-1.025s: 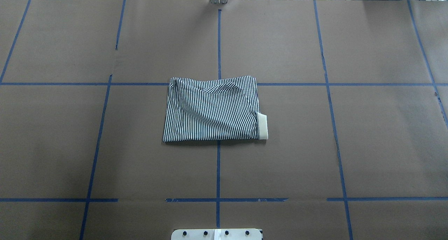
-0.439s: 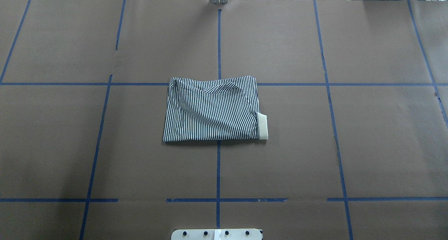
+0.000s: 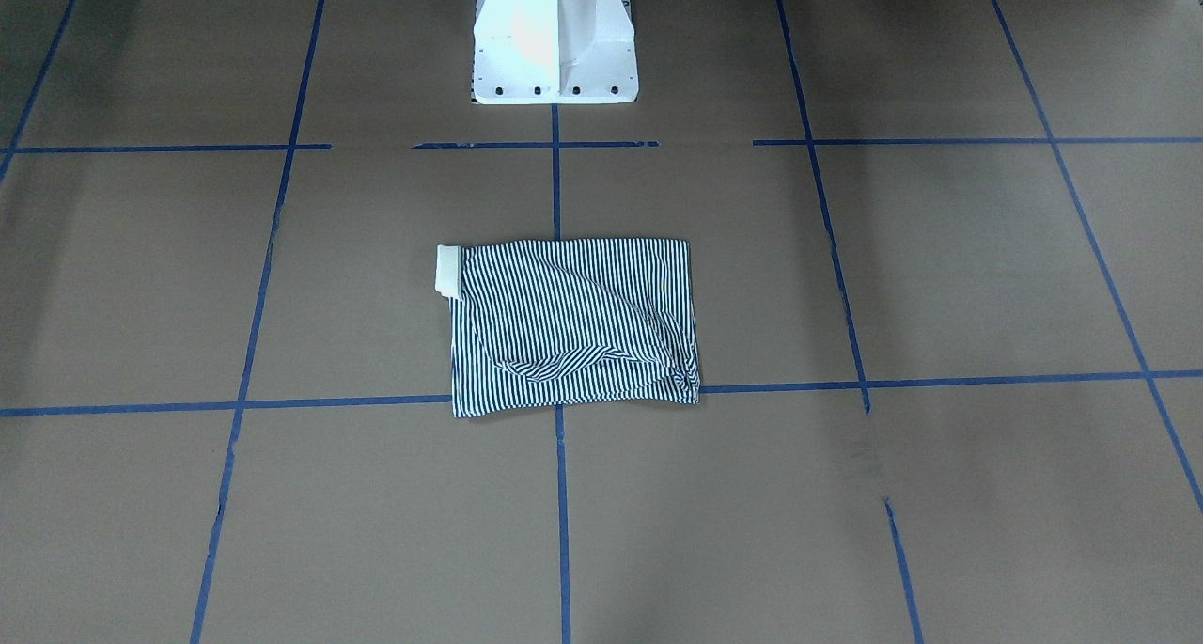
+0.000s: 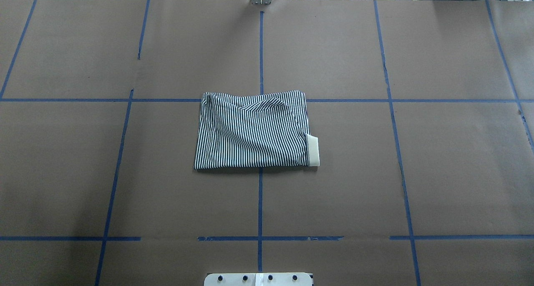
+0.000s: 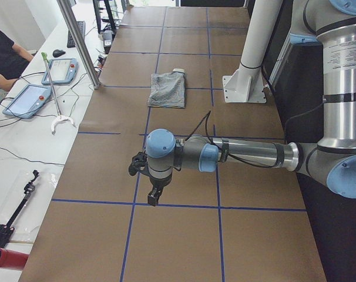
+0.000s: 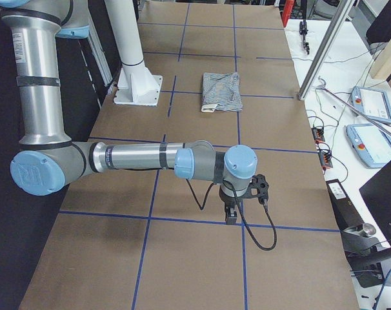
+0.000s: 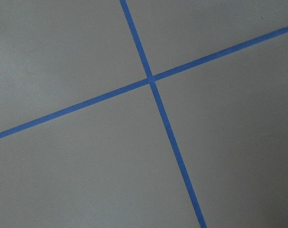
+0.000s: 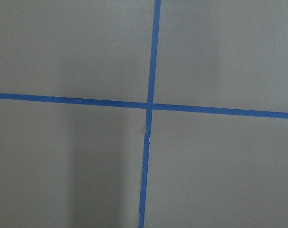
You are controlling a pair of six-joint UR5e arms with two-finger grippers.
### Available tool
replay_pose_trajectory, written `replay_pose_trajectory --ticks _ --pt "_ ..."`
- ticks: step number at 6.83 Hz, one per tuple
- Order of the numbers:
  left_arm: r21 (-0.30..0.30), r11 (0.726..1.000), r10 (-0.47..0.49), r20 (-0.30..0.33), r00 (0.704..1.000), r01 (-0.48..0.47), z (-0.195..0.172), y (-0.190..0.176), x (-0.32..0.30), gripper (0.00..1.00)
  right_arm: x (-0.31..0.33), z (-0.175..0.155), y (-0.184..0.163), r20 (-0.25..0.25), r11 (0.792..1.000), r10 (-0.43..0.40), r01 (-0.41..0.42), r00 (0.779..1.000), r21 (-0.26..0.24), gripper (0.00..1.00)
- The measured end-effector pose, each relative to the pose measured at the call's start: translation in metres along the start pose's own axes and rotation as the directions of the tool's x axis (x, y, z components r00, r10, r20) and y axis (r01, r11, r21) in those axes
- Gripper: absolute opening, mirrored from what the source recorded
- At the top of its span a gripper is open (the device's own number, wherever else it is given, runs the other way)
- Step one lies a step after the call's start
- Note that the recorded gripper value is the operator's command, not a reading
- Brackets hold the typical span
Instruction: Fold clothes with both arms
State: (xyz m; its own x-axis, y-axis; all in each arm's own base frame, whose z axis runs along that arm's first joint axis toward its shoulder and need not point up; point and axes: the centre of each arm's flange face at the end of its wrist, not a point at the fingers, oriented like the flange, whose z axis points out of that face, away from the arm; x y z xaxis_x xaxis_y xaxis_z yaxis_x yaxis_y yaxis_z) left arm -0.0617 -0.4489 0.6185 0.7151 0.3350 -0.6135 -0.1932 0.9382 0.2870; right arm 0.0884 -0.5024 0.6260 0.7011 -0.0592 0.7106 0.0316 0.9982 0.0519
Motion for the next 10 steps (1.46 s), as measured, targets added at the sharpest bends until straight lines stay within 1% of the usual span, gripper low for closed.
replay_pose_trajectory --ticks 3,4,5,6,7,8,10 --pt "0.001 1.000 -0.010 -0.002 1.000 0.010 0.000 0.000 -0.001 1.00 0.006 0.016 0.001 -0.003 0.999 0.008 -0.008 1.000 -0.032 1.00" --pt "-0.001 0.999 -0.045 -0.004 0.999 0.045 0.002 0.000 -0.001 1.00 0.008 0.023 0.000 -0.004 0.999 0.005 -0.005 1.000 -0.038 1.00" --pt "-0.002 0.992 -0.123 -0.007 0.992 0.123 0.003 0.000 -0.001 1.00 0.009 0.026 -0.001 -0.006 0.999 -0.004 0.004 1.000 -0.033 1.00" --pt "-0.002 0.976 -0.219 -0.008 0.976 0.219 0.003 0.000 -0.002 1.00 0.010 0.027 -0.002 -0.007 1.000 -0.009 0.008 1.000 -0.030 1.00" --pt "-0.003 0.958 -0.286 -0.008 0.958 0.286 0.004 0.000 -0.002 1.00 0.010 0.027 -0.002 -0.007 1.000 -0.005 0.005 1.000 -0.028 1.00" --pt "-0.004 0.949 -0.315 -0.008 0.949 0.315 0.005 0.001 -0.003 1.00 0.009 0.027 -0.003 -0.006 1.000 0.004 -0.004 1.000 -0.025 1.00" --pt "-0.006 0.944 -0.330 -0.008 0.944 0.330 0.006 0.001 -0.004 1.00 0.008 0.026 -0.004 -0.006 1.000 0.015 -0.015 1.000 -0.022 1.00"
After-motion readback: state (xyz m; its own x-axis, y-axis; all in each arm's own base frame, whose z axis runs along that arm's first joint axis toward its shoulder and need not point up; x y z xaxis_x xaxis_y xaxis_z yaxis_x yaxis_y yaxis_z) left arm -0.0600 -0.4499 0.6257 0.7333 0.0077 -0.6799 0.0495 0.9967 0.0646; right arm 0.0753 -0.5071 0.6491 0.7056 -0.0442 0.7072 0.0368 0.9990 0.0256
